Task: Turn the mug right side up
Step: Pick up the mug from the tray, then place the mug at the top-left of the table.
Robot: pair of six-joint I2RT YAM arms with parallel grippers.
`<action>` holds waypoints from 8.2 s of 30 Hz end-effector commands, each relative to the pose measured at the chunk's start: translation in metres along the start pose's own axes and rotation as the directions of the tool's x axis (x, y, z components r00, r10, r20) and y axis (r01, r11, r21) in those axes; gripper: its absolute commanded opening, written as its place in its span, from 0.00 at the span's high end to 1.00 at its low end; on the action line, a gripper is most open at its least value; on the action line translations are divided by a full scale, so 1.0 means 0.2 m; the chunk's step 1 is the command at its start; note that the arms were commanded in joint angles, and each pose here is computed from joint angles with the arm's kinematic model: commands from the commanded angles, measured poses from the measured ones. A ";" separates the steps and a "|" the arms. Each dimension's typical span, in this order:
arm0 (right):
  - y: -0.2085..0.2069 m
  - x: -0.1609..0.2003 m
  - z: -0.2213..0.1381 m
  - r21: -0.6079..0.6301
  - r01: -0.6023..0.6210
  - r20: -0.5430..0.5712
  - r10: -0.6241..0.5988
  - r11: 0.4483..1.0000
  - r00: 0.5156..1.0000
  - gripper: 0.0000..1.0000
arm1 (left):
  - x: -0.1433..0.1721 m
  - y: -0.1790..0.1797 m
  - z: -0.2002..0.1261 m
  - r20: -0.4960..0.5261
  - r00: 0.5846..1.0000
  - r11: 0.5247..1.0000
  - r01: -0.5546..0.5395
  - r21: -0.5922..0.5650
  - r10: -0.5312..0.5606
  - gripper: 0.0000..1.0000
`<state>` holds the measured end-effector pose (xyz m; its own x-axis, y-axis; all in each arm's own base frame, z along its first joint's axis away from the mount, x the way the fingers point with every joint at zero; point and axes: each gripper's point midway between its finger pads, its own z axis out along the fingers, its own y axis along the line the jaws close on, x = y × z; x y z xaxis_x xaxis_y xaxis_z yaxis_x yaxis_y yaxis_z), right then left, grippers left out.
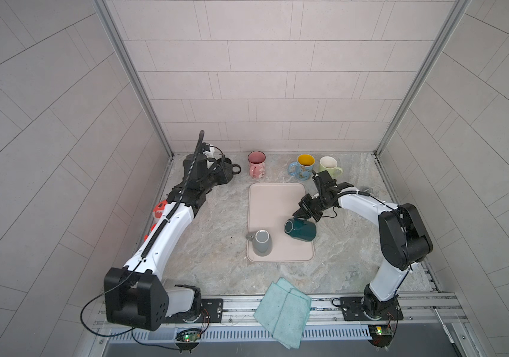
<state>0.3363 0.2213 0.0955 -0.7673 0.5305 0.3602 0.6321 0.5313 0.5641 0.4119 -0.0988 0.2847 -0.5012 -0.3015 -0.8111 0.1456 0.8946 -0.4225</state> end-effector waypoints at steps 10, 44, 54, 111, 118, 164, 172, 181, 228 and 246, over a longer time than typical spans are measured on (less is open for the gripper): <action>0.21 0.04 -0.06 -0.127 0.175 0.033 -0.172 0.976 0.985 1.00 | -0.04 -0.03 0.01 0.004 1.000 1.000 0.007 0.027 -0.007 0.50; 0.77 0.82 -0.76 -0.099 0.980 0.545 -0.834 -0.170 -0.090 1.00 | -0.08 -0.82 -0.20 -0.430 0.901 0.804 0.216 0.554 0.054 0.46; 0.73 0.99 -0.78 0.010 0.938 0.504 -0.808 -0.348 -0.305 1.00 | 0.08 -0.92 -0.25 -0.557 0.826 0.772 0.294 0.563 0.092 0.45; 0.81 0.95 -0.64 0.067 0.947 0.452 -0.836 -0.315 -0.311 1.00 | 0.49 -0.94 -0.23 -0.718 0.666 0.897 0.169 0.409 0.202 0.73; 0.81 0.94 -0.63 0.078 0.947 0.444 -0.840 -0.312 -0.313 1.00 | 0.51 -0.93 -0.23 -0.730 0.651 0.905 0.153 0.396 0.210 0.82; 0.82 0.79 -0.47 0.115 0.960 0.375 -0.883 -0.257 -0.281 1.00 | 0.57 -0.97 -0.11 -0.729 0.654 0.891 0.185 0.414 0.203 1.00; 0.83 0.66 -0.40 0.128 0.974 0.374 -0.901 -0.185 -0.220 0.98 | 0.61 -0.95 0.00 -0.732 0.655 0.904 0.176 0.389 0.188 1.00; 0.83 0.55 -0.35 0.137 0.983 0.376 -0.911 -0.124 -0.167 0.93 | 0.68 -0.90 0.12 -0.747 0.640 0.924 0.150 0.352 0.181 1.00; 0.60 0.38 -0.49 0.201 0.977 0.366 -0.931 0.064 -0.014 0.81 | 0.73 -0.70 0.40 -0.737 0.666 0.966 0.095 0.239 0.117 1.00; 0.53 0.35 -0.53 0.237 0.967 0.381 -0.924 0.096 -0.002 0.82 | 0.42 -0.58 0.30 -0.504 0.861 0.977 0.047 0.209 0.066 1.00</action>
<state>0.3397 0.2506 0.2484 -0.5684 -0.2510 -0.7836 -0.6553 0.7139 0.2467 0.3951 -0.2442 0.1901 -0.9269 0.0138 -0.3750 0.2216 0.8266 -0.5173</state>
